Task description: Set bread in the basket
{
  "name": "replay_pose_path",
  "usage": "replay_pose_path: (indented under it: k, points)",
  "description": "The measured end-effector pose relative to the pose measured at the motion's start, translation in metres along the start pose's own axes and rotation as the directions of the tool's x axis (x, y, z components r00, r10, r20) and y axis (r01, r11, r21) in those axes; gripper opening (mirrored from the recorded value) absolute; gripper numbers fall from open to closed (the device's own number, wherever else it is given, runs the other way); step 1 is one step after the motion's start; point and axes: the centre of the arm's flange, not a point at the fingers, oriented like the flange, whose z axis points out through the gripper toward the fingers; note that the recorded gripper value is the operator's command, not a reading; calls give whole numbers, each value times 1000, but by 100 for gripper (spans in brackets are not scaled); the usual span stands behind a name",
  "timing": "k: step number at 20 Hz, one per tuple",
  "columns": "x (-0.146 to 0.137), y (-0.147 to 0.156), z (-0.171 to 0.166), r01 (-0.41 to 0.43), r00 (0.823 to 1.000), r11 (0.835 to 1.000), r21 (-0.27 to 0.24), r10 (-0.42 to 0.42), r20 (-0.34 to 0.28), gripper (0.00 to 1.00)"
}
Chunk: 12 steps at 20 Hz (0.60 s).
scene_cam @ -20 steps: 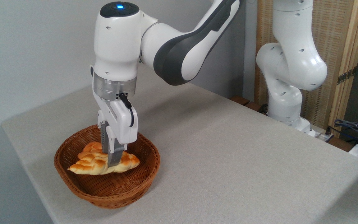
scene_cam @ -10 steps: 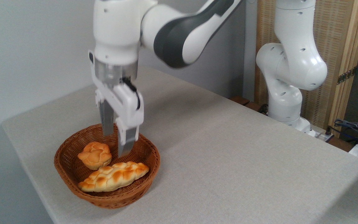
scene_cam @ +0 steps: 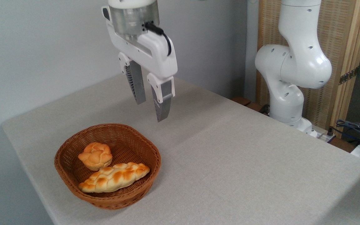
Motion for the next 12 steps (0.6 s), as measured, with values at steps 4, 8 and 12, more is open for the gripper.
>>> replay_pose_path:
  k: [4,8,12]
  points:
    - [0,-1,-1,10,998,998,65,-14,63,100]
    - [-2,-3,-9,13,998,997,82,-18,55,100]
    - [1,-1,-15,12,999,996,88,-16,43,100]
